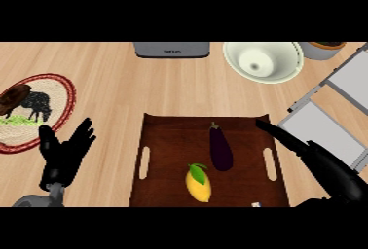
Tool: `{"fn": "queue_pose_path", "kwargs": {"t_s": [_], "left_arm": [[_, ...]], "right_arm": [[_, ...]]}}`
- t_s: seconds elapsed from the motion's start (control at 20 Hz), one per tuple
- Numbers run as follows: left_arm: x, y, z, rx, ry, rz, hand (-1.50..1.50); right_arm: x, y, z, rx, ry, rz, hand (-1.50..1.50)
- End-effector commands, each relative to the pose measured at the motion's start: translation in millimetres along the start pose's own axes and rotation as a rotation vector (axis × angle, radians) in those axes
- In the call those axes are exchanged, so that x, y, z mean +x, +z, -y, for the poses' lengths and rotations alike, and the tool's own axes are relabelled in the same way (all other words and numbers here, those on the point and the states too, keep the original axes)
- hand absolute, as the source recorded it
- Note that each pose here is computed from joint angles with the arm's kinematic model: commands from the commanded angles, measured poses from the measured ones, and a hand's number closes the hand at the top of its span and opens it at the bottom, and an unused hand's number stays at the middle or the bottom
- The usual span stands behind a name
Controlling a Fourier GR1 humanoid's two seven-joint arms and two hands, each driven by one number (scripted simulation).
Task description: Pick the lemon from the tray and place it in the tiered shelf
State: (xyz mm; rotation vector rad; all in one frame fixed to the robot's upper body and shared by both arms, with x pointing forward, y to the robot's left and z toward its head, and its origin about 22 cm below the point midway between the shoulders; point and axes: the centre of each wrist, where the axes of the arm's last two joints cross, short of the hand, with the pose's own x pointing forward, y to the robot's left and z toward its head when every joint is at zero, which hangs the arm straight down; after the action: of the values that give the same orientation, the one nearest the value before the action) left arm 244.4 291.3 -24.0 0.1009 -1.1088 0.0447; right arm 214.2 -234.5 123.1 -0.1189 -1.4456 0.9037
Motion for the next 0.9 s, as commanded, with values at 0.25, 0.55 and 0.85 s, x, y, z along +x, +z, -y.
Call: {"fn": "queue_pose_path", "kwargs": {"t_s": [0.25, 0.55, 0.85], "left_arm": [[11.5, -7.7, 11.9, -0.029, 0.01, 0.011, 0.0], [3.6, -11.4, -1.2, -0.017, 0.003, -0.013, 0.0], [7.9, -9.4, 2.8, -0.001, -0.002, 0.003, 0.0]], "right_arm": [[67.9, -39.0, -51.5, -0.08, 0.141, -0.193, -1.5], [86.2, -55.2, -89.4, -0.018, 0.175, -0.289, -1.5], [90.4, -67.9, -121.7, 0.023, 0.274, -0.313, -1.5]]}}
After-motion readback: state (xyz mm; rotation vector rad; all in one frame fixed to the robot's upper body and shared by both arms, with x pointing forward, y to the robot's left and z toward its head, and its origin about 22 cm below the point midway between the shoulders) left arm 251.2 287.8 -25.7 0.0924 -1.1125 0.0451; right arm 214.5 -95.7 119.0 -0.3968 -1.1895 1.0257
